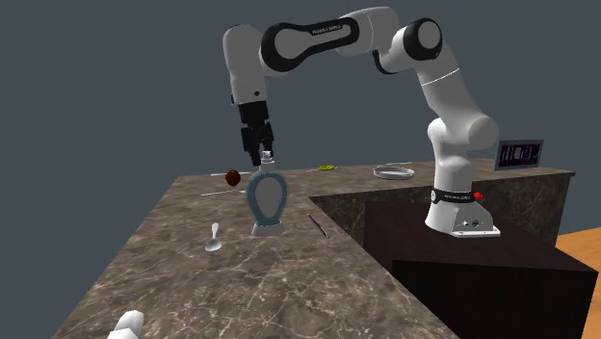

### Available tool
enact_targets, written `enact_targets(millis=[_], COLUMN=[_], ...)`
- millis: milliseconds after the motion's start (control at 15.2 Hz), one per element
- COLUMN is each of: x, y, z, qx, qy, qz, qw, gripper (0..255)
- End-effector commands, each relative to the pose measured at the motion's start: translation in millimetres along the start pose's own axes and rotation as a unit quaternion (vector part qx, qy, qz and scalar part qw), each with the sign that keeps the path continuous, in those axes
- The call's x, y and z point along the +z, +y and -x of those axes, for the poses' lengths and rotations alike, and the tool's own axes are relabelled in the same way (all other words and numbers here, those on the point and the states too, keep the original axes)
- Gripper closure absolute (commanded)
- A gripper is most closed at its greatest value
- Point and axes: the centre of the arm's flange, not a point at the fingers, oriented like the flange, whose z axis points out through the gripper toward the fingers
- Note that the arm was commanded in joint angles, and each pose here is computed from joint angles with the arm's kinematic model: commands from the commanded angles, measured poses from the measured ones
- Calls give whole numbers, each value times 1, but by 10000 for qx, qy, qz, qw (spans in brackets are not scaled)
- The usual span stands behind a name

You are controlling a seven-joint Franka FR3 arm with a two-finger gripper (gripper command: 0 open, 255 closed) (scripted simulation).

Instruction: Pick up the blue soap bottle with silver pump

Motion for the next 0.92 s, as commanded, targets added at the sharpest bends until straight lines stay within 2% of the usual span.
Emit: enact_targets(millis=[0, 594, 858], x=[2, 3, -18], y=[0, 0, 2], z=[-1, -1, 2], qx=[0, 0, 0], qy=[2, 2, 2], qz=[-1, -1, -1], qw=[10000, 10000, 10000], gripper=[255, 255, 255])
